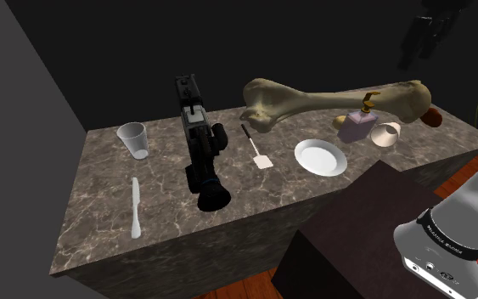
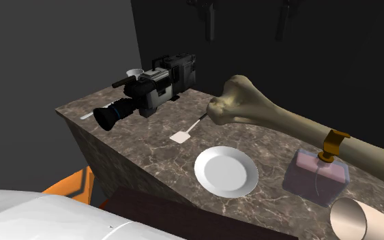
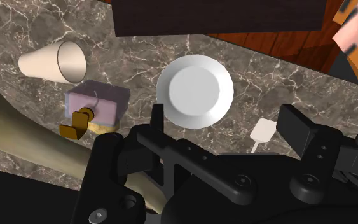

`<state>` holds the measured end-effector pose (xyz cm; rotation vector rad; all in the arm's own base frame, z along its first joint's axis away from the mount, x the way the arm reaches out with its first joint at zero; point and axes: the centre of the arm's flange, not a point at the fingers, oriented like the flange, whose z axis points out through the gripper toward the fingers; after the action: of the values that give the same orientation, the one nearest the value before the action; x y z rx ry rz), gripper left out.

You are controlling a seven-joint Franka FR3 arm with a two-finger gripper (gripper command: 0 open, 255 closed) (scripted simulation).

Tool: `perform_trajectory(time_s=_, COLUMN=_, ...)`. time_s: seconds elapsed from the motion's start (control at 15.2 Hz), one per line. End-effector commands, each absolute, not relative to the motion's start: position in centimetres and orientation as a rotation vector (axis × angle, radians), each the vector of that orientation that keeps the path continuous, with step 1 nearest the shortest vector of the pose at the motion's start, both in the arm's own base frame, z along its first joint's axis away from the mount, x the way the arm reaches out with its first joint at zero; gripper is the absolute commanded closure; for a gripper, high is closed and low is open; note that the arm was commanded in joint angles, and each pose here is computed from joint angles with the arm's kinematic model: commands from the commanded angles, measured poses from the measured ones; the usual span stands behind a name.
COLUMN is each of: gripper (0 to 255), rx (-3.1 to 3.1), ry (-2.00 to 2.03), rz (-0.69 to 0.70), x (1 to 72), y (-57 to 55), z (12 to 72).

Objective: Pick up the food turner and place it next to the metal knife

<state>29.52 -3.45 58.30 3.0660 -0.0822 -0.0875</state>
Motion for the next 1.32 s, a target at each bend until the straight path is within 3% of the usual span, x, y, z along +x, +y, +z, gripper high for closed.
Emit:
perform_trajectory(time_s=0.0, gripper=0, rx=3.066, ry=-0.082, rz=-0.088, x=29.5, y=-3.4, z=58.3)
perform_trajectory(time_s=1.25, gripper=0, rx=3.084, ry=-0.287, rz=0.0, x=43.3, y=4.5, z=39.8)
